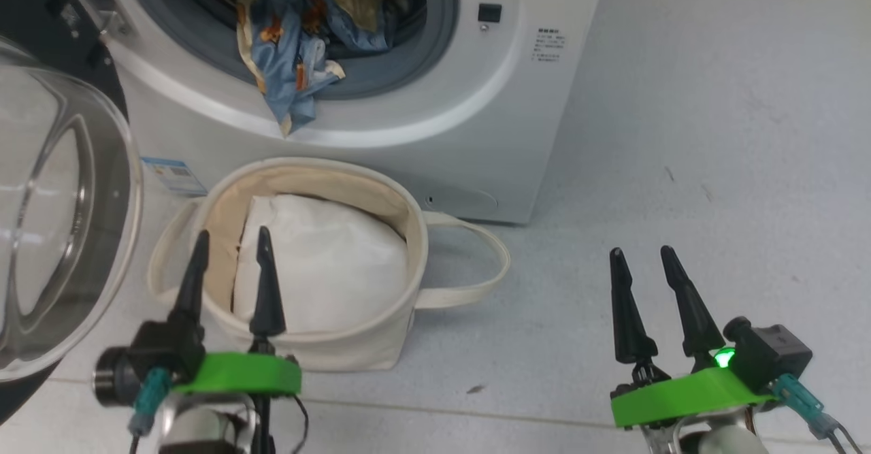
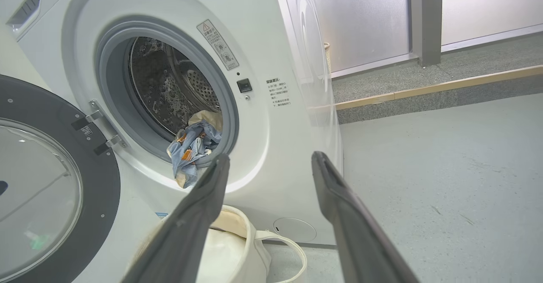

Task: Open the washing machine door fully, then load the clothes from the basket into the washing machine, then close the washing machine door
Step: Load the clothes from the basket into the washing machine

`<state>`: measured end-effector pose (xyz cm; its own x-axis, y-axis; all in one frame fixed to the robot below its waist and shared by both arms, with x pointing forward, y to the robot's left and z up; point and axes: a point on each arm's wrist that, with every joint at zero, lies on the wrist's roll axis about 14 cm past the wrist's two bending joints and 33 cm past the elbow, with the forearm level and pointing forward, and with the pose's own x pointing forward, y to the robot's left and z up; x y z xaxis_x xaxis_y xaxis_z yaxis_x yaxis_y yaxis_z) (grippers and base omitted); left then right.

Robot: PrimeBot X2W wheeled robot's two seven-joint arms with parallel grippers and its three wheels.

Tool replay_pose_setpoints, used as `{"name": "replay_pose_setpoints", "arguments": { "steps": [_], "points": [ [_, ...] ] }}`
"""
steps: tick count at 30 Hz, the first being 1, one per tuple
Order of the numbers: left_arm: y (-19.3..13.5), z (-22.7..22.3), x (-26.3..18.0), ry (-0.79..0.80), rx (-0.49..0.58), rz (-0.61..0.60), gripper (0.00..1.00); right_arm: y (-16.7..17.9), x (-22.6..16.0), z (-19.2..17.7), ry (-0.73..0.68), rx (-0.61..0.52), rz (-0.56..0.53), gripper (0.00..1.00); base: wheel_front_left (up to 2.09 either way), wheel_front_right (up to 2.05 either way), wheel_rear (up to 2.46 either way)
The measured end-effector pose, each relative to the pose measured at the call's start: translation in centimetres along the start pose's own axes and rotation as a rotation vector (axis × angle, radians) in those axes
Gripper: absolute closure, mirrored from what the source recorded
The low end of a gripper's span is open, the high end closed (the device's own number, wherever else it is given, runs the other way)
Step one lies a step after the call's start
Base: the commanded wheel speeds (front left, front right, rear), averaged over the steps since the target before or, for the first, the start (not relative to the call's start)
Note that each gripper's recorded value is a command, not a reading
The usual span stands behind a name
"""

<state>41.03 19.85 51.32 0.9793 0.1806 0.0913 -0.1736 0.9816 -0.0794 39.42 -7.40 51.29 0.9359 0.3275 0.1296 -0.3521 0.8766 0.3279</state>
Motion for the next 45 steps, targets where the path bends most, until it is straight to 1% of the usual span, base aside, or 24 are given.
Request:
{"name": "replay_pose_setpoints", "arguments": {
  "steps": [5, 9, 13, 14, 17, 19, 22, 25, 29, 35, 37, 42, 45],
  "points": [
    [-0.8, -1.7, 3.5, 0.034, 0.029, -0.027, 0.0, -1.3, 0.5, -1.2, 0.029, 0.001, -0.027, 0.0, 0.0, 0.0, 0.0],
    [-1.9, -3.1, 7.2, 0.053, 0.047, -0.051, 0.0, -2.3, 1.9, -1.6, 0.027, -0.005, -0.036, 0.0, 0.0, 0.0, 0.0],
    [-2.4, -4.7, 11.4, 0.084, 0.045, -0.037, 0.0, -3.5, 3.1, -3.0, 0.051, -0.003, -0.051, 0.0, 0.0, 0.0, 0.0],
    [-2.8, -6.0, 13.5, 0.114, 0.052, -0.037, 0.0, -3.9, 3.4, -4.0, 0.071, 0.002, -0.054, 0.0, 0.0, 0.0, 0.0],
    [-3.4, -7.5, 16.4, 0.147, 0.057, -0.037, 0.0, -4.7, 3.8, -5.2, 0.097, 0.003, -0.066, 0.0, 0.0, 0.0, 0.0],
    [-3.3, -8.8, 18.1, 0.18, 0.029, -0.011, 0.0, -5.6, 4.0, -5.9, 0.11, 0.002, -0.084, 0.0, 0.0, 0.0, 0.0],
    [-2.8, -10.9, 20.1, 0.229, 0.065, 0.005, 0.0, -6.8, 4.1, -6.8, 0.129, 0.005, -0.109, 0.0, 0.0, 0.0, 0.0],
    [-2.3, -13.3, 21.5, 0.287, 0.093, 0.032, 0.0, -7.8, 3.8, -7.8, 0.153, 0.005, -0.134, 0.0, 0.0, 0.0, 0.0],
    [-3.3, -15.3, 23.3, 0.32, 0.128, 0.021, 0.0, -9.2, 3.4, -9.0, 0.184, -0.002, -0.168, 0.0, 0.0, 0.0, 0.0],
    [-4.6, -16.7, 24.6, 0.351, 0.143, 0.017, 0.0, -10.3, 3.2, -9.0, 0.187, -0.011, -0.193, 0.0, 0.0, 0.0, 0.0],
    [-4.5, -17.4, 24.8, 0.365, 0.173, 0.024, 0.0, -10.4, 3.0, -9.2, 0.195, -0.01, -0.199, 0.0, 0.0, 0.0, 0.0],
    [-3.0, -17.7, 25.7, 0.372, 0.257, 0.087, 0.0, -11.0, 2.7, -9.3, 0.199, -0.011, -0.216, 0.0, 0.0, 0.0, 0.0],
    [-3.5, -17.9, 26.1, 0.373, 0.255, 0.078, 0.0, -11.2, 2.7, -9.5, 0.203, -0.003, -0.223, 0.0, 0.0, 0.0, 0.0]
  ]
}}
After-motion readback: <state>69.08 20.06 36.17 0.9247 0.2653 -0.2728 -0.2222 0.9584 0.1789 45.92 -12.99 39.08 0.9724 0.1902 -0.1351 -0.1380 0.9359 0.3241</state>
